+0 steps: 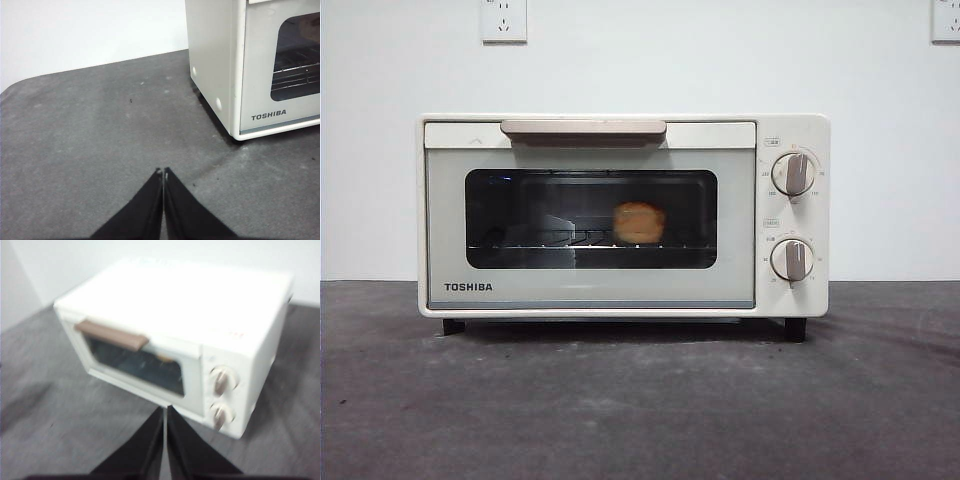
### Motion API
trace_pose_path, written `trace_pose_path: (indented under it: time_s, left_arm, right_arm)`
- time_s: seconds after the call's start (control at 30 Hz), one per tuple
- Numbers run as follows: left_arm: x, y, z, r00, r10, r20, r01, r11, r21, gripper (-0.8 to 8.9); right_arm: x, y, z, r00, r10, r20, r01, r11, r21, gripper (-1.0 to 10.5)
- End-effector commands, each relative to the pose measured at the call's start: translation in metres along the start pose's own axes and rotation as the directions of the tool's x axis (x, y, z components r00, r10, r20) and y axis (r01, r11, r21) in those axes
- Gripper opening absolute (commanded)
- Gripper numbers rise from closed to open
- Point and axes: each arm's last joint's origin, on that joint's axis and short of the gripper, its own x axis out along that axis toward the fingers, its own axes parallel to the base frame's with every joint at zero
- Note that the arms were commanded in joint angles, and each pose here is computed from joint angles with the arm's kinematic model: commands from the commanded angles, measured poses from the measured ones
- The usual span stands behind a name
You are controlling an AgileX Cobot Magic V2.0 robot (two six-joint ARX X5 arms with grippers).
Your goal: The left arm flap open the oven, the right arm pick bread and place it into oven, the left arm flap close the oven
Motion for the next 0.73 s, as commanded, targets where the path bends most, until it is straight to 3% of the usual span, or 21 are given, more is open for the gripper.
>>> trace_pose_path:
  time_s: [0.03,0.13,0.4,0.57,0.73]
  left_arm:
    - [0.002,-0.001,-0.007,1.000,-0.004,-0.028,0.005,1.000,0.008,0.11]
    - [0.002,-0.001,-0.007,1.000,-0.004,-0.028,0.004,1.000,0.008,0.11]
    - [0.002,-0.001,-0.007,1.000,-0.004,-0.028,0.005,1.000,0.008,0.11]
    - [0.002,-0.001,-0.007,1.000,-0.004,-0.028,0.005,1.000,0.008,0.11]
    - [0.002,-0.001,-0.007,1.000,-0.004,-0.028,0.005,1.000,0.008,0.11]
  right_arm:
    - [-0.003,-0.010,-0.006,0.997,0.012,0.082,-0.003,0.994,-0.106,0.1]
    - [-0.007,-0.021,-0.020,0.987,-0.019,0.157,0.046,0.984,-0.173,0.1]
    - [-0.001,-0.043,-0.076,0.938,-0.156,0.309,0.218,0.960,-0.178,0.1]
    - [0.007,-0.053,-0.108,0.901,-0.227,0.369,0.301,0.941,-0.158,0.1]
    - [0.012,-0.060,-0.131,0.871,-0.333,0.361,0.387,0.918,-0.087,0.1]
